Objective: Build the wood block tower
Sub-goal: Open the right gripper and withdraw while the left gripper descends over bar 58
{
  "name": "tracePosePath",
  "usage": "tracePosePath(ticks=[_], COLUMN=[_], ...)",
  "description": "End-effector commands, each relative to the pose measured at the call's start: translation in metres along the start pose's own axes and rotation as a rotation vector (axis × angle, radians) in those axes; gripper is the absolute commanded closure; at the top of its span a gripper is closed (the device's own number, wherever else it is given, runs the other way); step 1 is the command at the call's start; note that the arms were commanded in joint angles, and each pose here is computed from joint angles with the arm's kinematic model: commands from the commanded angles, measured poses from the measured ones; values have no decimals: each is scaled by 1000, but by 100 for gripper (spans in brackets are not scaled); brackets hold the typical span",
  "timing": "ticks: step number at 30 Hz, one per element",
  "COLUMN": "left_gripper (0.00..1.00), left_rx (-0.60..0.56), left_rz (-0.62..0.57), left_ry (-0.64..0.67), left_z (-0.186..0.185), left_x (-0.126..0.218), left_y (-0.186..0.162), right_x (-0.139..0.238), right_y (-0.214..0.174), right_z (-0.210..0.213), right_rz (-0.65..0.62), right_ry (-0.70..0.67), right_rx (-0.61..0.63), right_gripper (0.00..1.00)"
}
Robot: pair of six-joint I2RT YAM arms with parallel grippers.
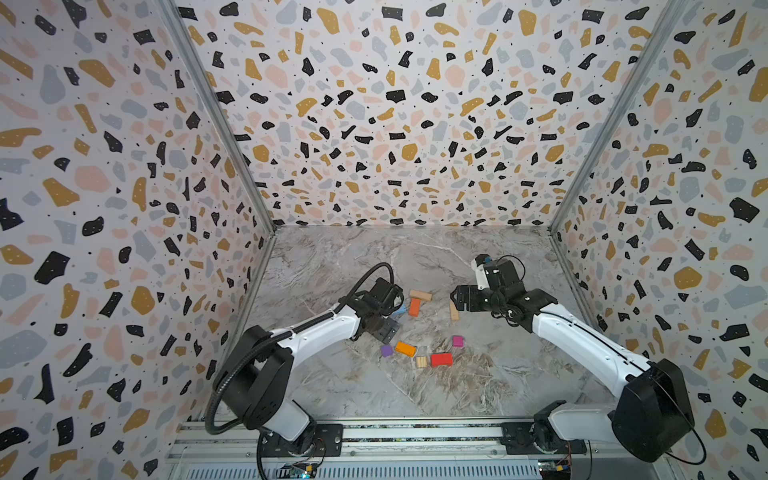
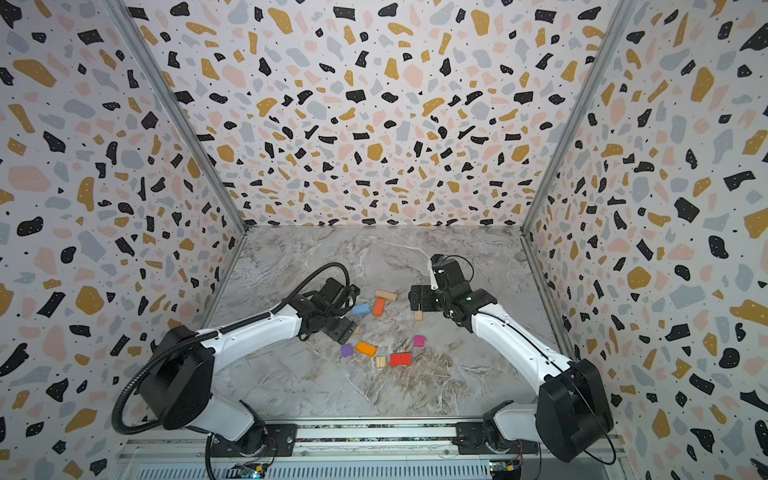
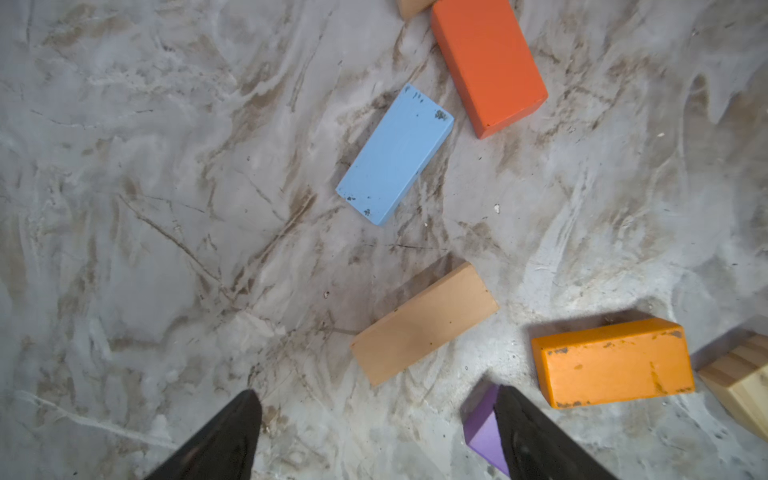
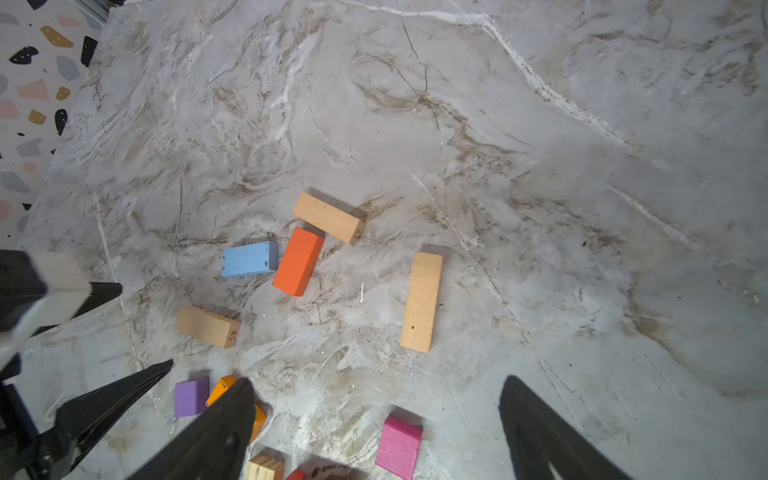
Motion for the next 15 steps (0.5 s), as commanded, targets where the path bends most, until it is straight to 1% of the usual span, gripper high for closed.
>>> tracePosePath(ticks=[1, 8, 15], left_gripper=[12, 15, 20], left_rx=[-49, -92, -108], left_rz=[37, 92, 131], left_ry=[38, 31, 20], left_z=[3, -1, -4], left_x=[-2, -19, -28], left_y=[1, 6, 10], right_x=[11, 15, 20], right_y=[-1, -3, -2], right_z=[-3, -9, -17], right_rz=[-7, -5, -10], right_ry=[12, 14, 5], right_rx=[8, 1, -8], right_gripper=[7, 7, 7])
Point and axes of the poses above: each gripper's point midway between its finger pads, its own x axis back along the fingers, its own z axis along the line the jaws close on, y = z × x, the point moved 5 cm from there along x, back along the fingers, and after that the axes turned 5 degrees about x, right-handed, at the moved point
